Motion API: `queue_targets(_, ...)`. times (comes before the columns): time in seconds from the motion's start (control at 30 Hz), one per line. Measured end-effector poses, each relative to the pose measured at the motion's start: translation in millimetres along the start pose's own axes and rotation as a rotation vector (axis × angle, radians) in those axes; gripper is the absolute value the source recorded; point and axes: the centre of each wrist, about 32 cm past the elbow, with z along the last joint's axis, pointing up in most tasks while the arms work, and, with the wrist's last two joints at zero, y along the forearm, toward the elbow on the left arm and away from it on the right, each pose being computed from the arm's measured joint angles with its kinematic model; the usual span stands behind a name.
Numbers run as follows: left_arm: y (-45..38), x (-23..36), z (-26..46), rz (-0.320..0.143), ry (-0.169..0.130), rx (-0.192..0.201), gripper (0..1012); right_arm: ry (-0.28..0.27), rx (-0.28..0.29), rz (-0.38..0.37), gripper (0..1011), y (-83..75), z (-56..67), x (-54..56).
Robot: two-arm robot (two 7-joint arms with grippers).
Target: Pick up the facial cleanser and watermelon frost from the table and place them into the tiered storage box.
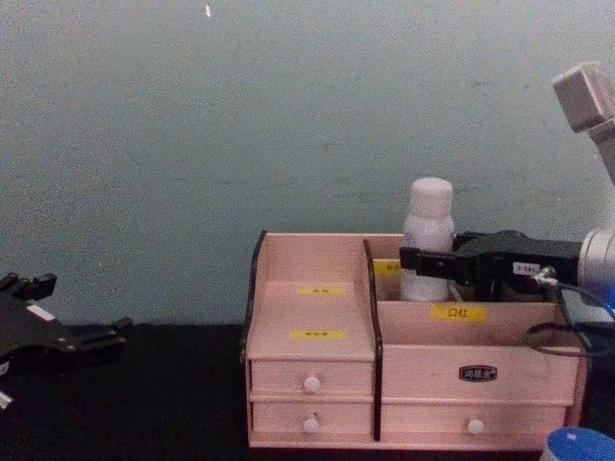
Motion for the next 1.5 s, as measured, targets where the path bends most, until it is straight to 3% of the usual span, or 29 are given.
queue_targets(0.47, 0.0, 0.0, 0.0, 0.000, 0.000, 0.000, 1001, 0.000, 0.002, 0.000, 1002, -0.1, 0.1, -0.1)
queue_targets(0.9, 0.0, 0.0, 0.0, 0.000, 0.000, 0.000, 1001, -0.019, 0.021, -0.019, 1000, -4.4, 4.6, -2.5)
queue_targets(1.17, 0.0, 0.0, 0.0, 0.000, 0.000, 0.000, 1001, -0.057, 0.071, -0.053, 1000, -30.2, 19.4, -9.8)
queue_targets(1.37, 0.0, 0.0, 0.0, 0.000, 0.000, 0.000, 1001, -0.060, 0.081, -0.042, 1000, -61.8, 25.4, -19.3)
queue_targets(1.5, 0.0, 0.0, 0.0, 0.000, 0.000, 0.000, 1001, -0.045, 0.064, -0.029, 1000, -94.0, 27.3, -30.2)
